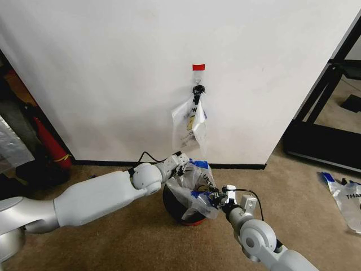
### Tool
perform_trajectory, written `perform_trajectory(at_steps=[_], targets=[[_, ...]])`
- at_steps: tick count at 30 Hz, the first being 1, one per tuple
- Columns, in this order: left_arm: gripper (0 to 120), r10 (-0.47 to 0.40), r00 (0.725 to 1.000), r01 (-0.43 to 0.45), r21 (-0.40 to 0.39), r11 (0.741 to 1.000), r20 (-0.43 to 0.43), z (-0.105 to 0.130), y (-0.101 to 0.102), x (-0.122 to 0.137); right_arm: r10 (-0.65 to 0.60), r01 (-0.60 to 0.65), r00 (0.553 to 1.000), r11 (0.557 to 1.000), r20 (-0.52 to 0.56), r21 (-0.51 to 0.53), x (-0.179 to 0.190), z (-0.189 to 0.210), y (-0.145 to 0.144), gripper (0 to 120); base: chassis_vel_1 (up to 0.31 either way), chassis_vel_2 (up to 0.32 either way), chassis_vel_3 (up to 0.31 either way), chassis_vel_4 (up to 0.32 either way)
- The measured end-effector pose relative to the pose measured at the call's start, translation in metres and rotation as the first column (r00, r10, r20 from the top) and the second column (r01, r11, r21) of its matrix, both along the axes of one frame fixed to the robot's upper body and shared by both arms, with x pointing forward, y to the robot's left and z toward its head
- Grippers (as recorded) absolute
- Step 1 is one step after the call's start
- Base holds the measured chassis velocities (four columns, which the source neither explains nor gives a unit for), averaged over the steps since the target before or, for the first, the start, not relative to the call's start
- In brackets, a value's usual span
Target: Pick up the garbage bag from the wall and place it over the trash bin.
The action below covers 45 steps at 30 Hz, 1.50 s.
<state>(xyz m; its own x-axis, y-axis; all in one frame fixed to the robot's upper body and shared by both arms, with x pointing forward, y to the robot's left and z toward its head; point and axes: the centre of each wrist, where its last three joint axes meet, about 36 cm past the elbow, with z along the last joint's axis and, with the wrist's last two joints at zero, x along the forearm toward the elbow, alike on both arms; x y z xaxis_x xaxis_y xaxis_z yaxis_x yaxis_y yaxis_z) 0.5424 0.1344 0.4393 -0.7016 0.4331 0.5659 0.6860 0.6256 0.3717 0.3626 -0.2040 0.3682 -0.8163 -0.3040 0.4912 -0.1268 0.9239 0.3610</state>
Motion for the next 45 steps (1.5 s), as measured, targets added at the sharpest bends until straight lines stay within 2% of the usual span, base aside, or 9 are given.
perform_trajectory(at_steps=[7,13,20,24,29,37,39,42,45], targets=[[0,0.051,0.997,-0.049,0.039,0.998,-0.056,-0.013,0.004,0.022,0.011,-0.011,1.000,1.000,0.008,-0.006,-0.001,0.000,0.001,1,0.000,0.000,0.000,0.000],[0,0.081,0.991,-0.074,0.070,0.995,-0.103,-0.028,0.018,0.032,0.018,-0.017,1.000,1.000,0.018,-0.007,-0.001,-0.003,0.001,1,0.000,0.000,0.000,0.000],[0,0.108,0.984,-0.096,0.091,0.991,-0.142,-0.039,0.040,0.029,0.017,-0.017,1.000,1.000,0.024,-0.012,0.000,-0.006,-0.001,1,0.000,0.000,0.000,0.000],[0,0.123,0.976,-0.108,0.093,0.990,-0.177,-0.050,0.055,0.017,0.017,-0.017,0.999,1.000,0.027,-0.015,0.001,-0.007,-0.001,1,0.000,0.000,0.000,0.000],[0,0.124,0.969,-0.109,0.078,0.991,-0.212,-0.056,0.064,0.006,0.019,-0.019,0.999,1.000,0.028,-0.017,0.001,-0.007,-0.001,1,0.000,0.000,0.000,0.000],[1,0.119,0.969,-0.111,0.052,0.992,-0.217,-0.048,0.064,0.002,0.018,-0.017,0.999,1.000,0.030,-0.018,0.001,-0.006,0.001,1,0.000,0.000,0.000,0.000],[11,0.122,0.973,-0.117,0.039,0.992,-0.198,-0.041,0.064,0.002,0.016,-0.015,0.999,1.000,0.030,-0.017,0.001,-0.006,0.002,1,0.000,0.000,0.000,0.000],[16,0.123,0.977,-0.120,0.026,0.992,-0.175,-0.031,0.064,0.002,0.015,-0.015,0.999,1.000,0.031,-0.015,0.001,-0.006,0.003,1,0.000,0.000,0.000,0.000],[30,0.111,0.985,-0.111,0.010,0.994,-0.134,-0.013,0.068,-0.003,0.011,-0.011,0.999,1.000,0.032,-0.008,0.002,-0.006,0.005,1,0.000,0.000,0.000,0.000]])
